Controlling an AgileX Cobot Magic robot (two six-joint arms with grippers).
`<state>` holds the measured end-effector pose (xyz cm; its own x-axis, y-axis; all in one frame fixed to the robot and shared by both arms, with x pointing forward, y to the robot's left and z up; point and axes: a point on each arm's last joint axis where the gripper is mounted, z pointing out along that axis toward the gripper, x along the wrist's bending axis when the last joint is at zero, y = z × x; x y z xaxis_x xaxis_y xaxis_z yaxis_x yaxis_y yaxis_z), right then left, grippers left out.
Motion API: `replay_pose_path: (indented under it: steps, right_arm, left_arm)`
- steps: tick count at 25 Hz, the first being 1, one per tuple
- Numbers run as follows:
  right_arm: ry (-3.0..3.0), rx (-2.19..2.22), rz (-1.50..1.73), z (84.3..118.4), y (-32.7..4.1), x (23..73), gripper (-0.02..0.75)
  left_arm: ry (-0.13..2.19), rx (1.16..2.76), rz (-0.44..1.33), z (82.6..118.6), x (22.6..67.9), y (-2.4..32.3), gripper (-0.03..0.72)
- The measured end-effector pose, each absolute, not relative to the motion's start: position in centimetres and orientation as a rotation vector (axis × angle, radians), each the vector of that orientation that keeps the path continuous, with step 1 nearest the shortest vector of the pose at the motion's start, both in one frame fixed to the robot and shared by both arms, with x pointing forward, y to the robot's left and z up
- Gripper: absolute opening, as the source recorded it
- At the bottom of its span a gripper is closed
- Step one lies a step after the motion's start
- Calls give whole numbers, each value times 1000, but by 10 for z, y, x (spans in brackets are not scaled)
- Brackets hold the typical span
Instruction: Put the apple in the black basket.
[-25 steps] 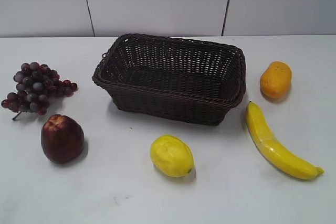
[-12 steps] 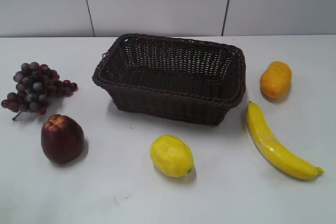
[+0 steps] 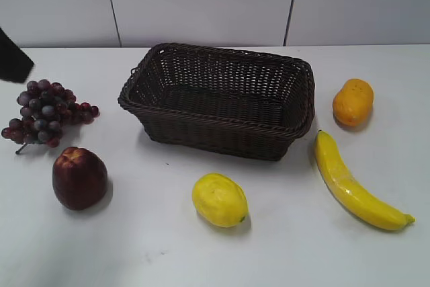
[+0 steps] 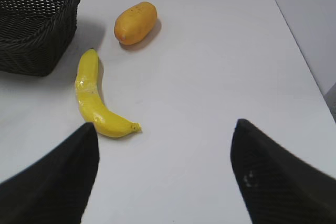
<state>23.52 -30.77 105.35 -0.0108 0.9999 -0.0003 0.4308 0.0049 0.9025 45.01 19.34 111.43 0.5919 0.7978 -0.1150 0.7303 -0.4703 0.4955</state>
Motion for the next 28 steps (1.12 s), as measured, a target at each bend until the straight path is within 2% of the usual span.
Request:
replay_pose_path:
  steps: [4, 8, 13, 20, 28]
  right_arm:
    - [1539, 1522, 970, 1054, -308, 235, 588]
    - [1539, 1522, 970, 1054, -308, 235, 588]
    - [1539, 1522, 970, 1054, -308, 235, 588]
    - [1539, 1522, 970, 1054, -308, 235, 588]
    - [1539, 1522, 970, 1054, -308, 235, 588]
  left_arm:
    - [1250, 2493, 82, 1075, 470, 170, 613]
    - [1301, 2578, 28, 1038, 492, 161, 630]
    - [1349, 2613, -5, 1007, 510, 156, 665]
    - [1415, 2735, -8, 965, 526, 158, 667]
    - [1464, 2702, -31, 940, 538, 156, 644]
